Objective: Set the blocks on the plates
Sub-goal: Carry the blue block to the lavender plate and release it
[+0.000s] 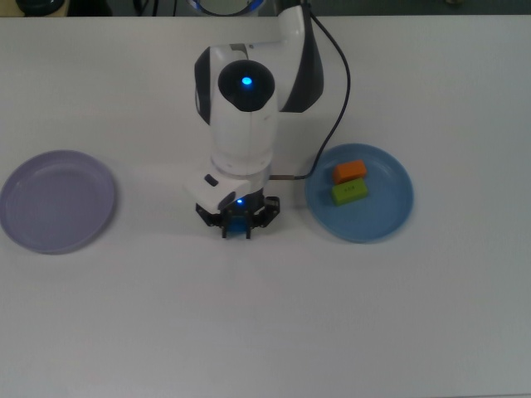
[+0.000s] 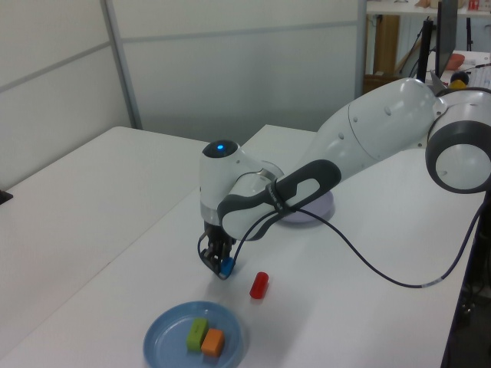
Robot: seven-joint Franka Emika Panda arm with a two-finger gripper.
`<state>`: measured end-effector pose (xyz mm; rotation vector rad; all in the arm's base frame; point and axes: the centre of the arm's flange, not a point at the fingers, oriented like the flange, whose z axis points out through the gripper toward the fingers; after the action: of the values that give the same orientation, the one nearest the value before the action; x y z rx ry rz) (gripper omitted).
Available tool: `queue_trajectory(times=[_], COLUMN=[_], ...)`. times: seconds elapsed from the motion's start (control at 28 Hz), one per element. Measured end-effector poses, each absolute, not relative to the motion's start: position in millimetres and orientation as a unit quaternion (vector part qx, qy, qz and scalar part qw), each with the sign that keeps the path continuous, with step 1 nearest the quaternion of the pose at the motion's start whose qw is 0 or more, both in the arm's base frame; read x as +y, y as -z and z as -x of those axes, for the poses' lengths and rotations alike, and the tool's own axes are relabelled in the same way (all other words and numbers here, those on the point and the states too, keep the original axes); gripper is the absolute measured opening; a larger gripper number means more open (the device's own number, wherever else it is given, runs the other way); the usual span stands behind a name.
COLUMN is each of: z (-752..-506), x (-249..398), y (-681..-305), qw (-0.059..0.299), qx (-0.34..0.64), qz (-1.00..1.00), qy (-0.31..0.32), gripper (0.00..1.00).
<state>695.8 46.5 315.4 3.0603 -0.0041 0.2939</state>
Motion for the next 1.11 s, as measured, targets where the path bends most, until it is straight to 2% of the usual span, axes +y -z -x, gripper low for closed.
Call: queue_trajectory(times=[0.29, 0.43, 0.68, 0.86, 1.11], z=[-704.4, -702.5, -684.2, -665.2, -660.5], x=[-29.1, -86.4, -195.3, -253.7, -265.0], y=[-349.6, -360.1, -369.6, -365.3, -331.8], qw=[0.047, 0.053, 0.028, 0.028, 0.031], qx=[-0.049, -0.072, -0.106, -0.116, -0.104], qz=[-0.99, -0.988, -0.985, -0.984, -0.988], qy=[-0.123, -0.129, -0.137, -0.134, -0.109], gripper=[0.39, 0.39, 0.39, 0.39, 0.39])
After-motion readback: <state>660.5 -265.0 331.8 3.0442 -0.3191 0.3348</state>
